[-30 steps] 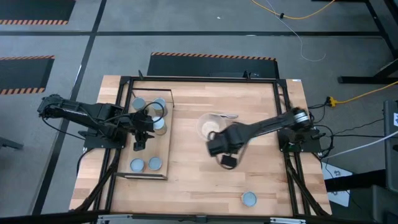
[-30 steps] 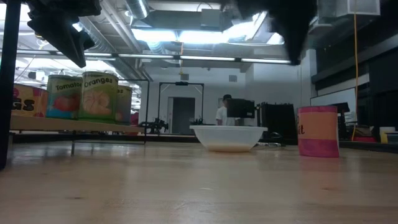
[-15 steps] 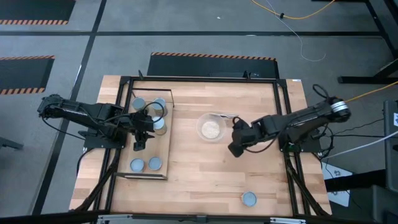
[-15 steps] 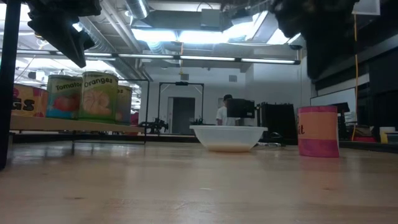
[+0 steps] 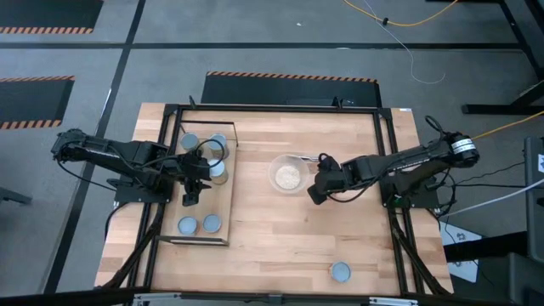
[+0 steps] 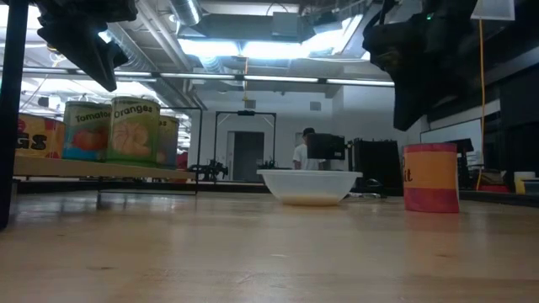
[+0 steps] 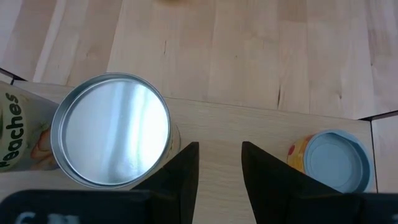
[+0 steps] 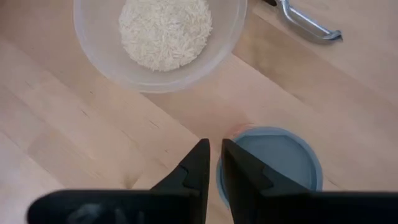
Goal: Pick and place cans onto a shelf
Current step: Put the canned mixed fruits on the shelf
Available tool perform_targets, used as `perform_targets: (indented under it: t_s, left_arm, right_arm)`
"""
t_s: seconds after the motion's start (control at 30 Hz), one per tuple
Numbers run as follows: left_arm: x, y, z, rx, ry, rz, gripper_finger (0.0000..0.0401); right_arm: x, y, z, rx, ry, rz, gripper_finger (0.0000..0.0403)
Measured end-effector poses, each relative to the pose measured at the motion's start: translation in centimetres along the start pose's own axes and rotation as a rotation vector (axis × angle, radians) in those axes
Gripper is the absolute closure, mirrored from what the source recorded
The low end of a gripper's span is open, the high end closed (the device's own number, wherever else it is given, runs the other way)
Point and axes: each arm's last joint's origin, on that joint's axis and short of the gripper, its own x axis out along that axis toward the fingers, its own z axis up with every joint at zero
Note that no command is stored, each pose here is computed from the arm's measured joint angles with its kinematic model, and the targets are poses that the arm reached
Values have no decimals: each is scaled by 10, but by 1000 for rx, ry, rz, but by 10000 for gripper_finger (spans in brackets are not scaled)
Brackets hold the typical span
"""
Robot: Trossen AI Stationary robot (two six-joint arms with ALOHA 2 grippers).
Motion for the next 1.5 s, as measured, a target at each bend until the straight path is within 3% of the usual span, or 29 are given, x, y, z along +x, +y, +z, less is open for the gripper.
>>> perform_targets:
  t_s: [1.5]
  left_arm:
    - [0,0,0,-2,0,0,287]
  right_arm:
    - [24,4,-6,-37,54,-111,356]
